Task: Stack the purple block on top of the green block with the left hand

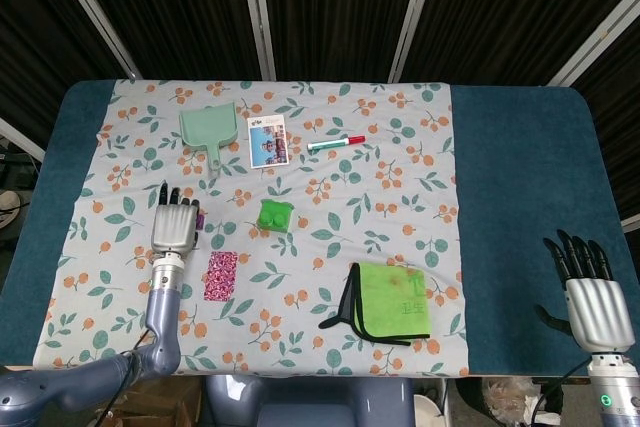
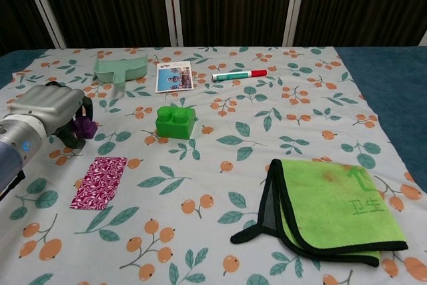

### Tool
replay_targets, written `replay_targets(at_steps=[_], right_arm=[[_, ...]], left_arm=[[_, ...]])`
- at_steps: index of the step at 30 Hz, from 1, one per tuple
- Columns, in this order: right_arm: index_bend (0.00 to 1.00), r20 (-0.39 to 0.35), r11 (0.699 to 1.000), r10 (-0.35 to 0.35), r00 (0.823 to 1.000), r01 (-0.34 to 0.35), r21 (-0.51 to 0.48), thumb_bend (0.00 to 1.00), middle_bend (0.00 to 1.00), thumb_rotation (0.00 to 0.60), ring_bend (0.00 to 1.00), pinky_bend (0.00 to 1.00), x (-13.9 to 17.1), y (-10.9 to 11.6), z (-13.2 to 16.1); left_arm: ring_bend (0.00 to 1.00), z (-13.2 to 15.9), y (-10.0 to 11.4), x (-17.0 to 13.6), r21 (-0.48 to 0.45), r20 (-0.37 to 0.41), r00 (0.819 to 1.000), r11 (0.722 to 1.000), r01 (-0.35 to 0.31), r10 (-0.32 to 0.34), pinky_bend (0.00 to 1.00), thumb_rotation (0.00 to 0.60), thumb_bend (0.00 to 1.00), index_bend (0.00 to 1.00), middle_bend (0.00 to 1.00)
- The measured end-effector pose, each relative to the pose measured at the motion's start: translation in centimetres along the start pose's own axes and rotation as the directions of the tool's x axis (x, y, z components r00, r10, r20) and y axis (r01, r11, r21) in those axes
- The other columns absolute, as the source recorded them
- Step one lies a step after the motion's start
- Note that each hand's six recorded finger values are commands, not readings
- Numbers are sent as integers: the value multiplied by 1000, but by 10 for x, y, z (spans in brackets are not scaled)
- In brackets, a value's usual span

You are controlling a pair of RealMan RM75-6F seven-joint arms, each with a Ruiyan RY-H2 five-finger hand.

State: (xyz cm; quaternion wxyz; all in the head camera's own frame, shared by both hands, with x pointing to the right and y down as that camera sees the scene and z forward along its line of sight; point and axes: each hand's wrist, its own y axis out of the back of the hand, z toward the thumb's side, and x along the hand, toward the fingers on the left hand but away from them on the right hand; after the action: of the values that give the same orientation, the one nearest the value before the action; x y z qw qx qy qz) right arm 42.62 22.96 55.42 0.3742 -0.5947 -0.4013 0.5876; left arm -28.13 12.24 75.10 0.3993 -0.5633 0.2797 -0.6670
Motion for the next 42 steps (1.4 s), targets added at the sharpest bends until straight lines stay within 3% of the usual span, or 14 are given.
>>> replay_targets(at_steps=[18, 32, 42], right_arm=[[101, 7, 1000, -4, 1000, 4, -6, 168, 46, 600, 7, 36, 0, 1, -1], [101, 6, 1000, -4, 1000, 4, -10, 167, 46, 600, 7, 36, 1, 1, -2], [101, 0, 1000, -3, 1000, 3, -11, 168, 46, 600, 7, 36, 0, 1, 0]], left_arm=[[150, -1, 1, -2, 8, -13, 1000, 1000, -5, 5, 17, 600, 316, 495, 457], [169, -3, 6, -2, 31, -31, 999, 999, -25, 26, 54, 600, 399, 580, 498], [173, -12, 9, -2, 25, -71, 997, 999, -19, 21, 57, 600, 477, 582, 502]])
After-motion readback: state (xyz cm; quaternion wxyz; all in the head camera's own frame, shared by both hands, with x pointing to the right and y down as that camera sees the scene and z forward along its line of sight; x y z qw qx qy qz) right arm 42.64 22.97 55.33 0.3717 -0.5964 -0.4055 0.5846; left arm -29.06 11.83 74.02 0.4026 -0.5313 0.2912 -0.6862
